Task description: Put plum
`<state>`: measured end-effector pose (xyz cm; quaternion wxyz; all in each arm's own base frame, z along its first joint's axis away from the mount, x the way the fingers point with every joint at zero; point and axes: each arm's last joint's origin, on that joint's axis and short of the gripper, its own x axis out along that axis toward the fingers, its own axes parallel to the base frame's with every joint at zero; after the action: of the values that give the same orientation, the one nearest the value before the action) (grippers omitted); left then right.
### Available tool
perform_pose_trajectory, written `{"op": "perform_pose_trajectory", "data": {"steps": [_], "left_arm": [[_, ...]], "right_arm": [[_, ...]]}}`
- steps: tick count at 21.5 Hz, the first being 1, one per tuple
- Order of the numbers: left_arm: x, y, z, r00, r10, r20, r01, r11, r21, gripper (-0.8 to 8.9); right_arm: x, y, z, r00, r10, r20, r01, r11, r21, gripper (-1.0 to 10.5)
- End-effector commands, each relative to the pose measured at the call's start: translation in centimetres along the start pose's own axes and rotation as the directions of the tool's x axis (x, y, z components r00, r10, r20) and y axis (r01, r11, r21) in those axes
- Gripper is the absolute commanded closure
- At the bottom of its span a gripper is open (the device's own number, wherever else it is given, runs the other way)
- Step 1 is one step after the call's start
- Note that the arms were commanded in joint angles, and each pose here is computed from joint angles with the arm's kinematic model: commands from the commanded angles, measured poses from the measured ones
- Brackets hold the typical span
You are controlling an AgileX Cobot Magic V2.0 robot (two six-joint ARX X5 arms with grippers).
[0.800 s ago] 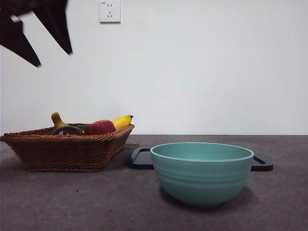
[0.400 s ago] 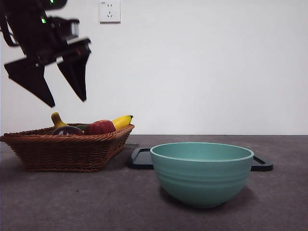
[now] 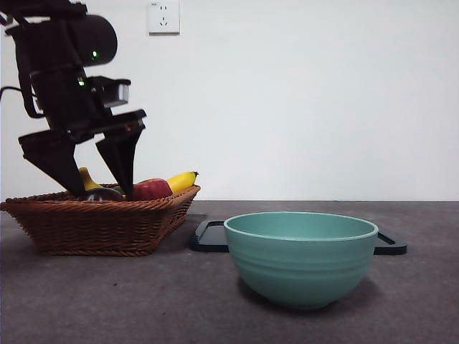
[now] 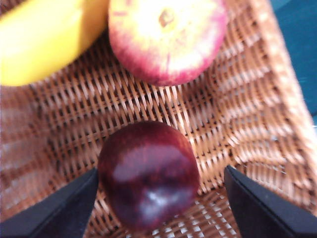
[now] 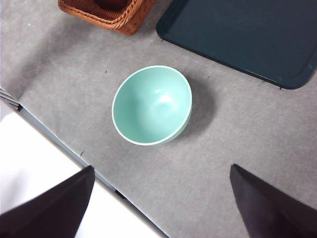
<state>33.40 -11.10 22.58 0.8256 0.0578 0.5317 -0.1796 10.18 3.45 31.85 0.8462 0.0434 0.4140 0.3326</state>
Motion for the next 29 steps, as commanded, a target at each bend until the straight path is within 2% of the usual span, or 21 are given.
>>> {"op": "perform_pose_trajectory", "data": {"steps": [1, 10, 13, 17, 21, 25, 29], "left_arm": [[0.8, -0.1, 0.6, 1.0, 0.004, -0.002, -0.004, 1.0, 0.009, 4.08], [2.8, 0.2, 0.4, 0.999, 0.009, -0.048, -0.009, 1.0, 0.004, 4.23], [2.8, 0.2, 0.4, 0.999, 0.008, -0.046, -0.008, 1.0, 0.003, 5.46], [2.3, 0.1, 0.4, 0.999, 0.008, -0.043, -0.008, 1.0, 0.0, 5.44], [-0.2, -0.6, 0.4, 1.0, 0.002, -0.004, -0.002, 1.0, 0.014, 5.42], [-4.9, -2.9, 0.1, 0.994, -0.048, 0.093, 0.041, 0.996, 0.074, 5.41], [-9.0, -7.3, -1.2, 0.971, -0.175, 0.162, 0.14, 0.968, 0.21, 5.37]], "right_arm": [[-0.3, 0.2, 0.5, 1.0, 0.005, 0.02, -0.005, 1.0, -0.004, 5.1], [-0.3, 0.2, 0.5, 1.0, 0.005, 0.021, -0.005, 1.0, -0.005, 5.1], [-0.3, 0.2, 0.5, 1.0, 0.005, 0.021, -0.004, 1.0, -0.005, 5.1], [-0.3, 0.2, 0.5, 1.0, 0.005, 0.022, -0.005, 1.0, -0.005, 5.1], [-0.3, 0.2, 0.5, 1.0, 0.004, 0.022, -0.004, 1.0, -0.005, 5.1], [-0.3, 0.2, 0.5, 1.0, 0.005, 0.022, -0.004, 1.0, -0.005, 5.1], [-0.3, 0.2, 0.5, 1.0, 0.005, 0.022, -0.004, 1.0, -0.005, 5.1]]}}
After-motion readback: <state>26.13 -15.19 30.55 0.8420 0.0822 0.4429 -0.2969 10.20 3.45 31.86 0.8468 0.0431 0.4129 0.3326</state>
